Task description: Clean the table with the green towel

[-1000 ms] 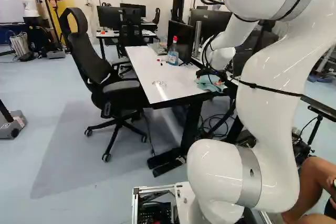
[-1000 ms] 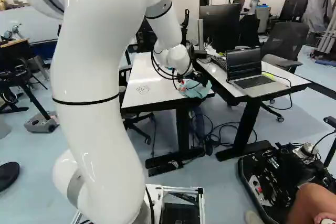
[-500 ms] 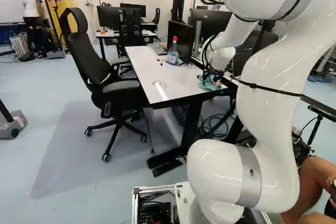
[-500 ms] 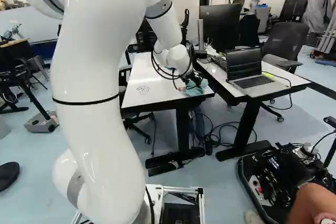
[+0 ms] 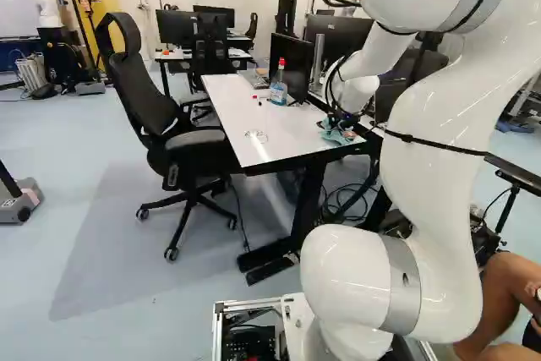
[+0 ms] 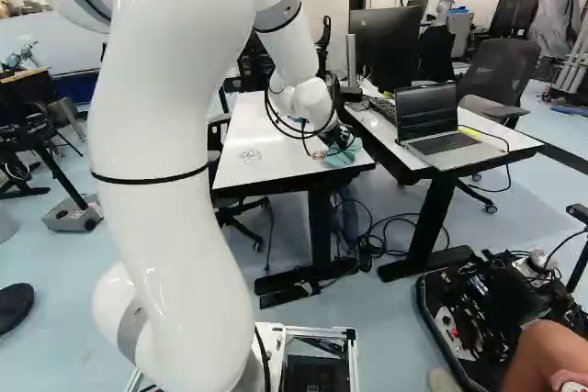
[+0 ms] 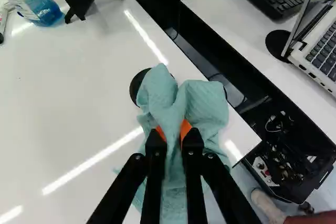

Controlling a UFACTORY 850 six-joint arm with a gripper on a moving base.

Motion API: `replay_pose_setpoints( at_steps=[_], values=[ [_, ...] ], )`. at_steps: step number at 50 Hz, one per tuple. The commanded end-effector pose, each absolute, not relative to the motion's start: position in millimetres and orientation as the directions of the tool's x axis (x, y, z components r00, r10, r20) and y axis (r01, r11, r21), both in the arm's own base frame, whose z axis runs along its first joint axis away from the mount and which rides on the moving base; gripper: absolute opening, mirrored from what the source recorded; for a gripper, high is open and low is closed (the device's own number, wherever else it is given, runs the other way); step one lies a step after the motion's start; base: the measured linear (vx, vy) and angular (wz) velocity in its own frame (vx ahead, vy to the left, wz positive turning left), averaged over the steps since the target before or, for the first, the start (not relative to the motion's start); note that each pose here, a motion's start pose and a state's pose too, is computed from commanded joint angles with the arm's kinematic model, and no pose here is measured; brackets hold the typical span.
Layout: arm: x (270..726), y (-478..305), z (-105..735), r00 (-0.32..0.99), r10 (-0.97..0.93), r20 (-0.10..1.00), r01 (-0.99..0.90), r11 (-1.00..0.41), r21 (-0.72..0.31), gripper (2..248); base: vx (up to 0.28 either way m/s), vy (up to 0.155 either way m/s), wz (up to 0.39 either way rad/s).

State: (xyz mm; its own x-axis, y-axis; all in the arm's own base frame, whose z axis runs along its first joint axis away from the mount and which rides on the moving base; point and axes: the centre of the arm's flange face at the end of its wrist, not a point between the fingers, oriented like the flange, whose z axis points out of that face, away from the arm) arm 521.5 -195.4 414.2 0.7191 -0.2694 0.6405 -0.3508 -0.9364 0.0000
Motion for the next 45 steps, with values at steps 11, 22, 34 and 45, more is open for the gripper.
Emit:
replay_pose_setpoints(
  at_steps=[11, 22, 34, 45],
  values=[
    [520.5, -195.0, 418.0, 0.715, -0.268, 0.645, -0.351, -0.936, 0.0, 46, 0.0, 0.0, 0.0],
    [519.5, -193.1, 430.5, 0.702, -0.261, 0.662, -0.348, -0.937, 0.0, 46, 0.0, 0.0, 0.0],
    [522.9, -187.2, 444.9, 0.688, -0.246, 0.683, -0.337, -0.942, 0.0, 46, 0.0, 0.0, 0.0],
    [519.2, -177.6, 459.7, 0.665, -0.227, 0.712, -0.324, -0.946, 0.0, 46, 0.0, 0.0, 0.0]
  ],
)
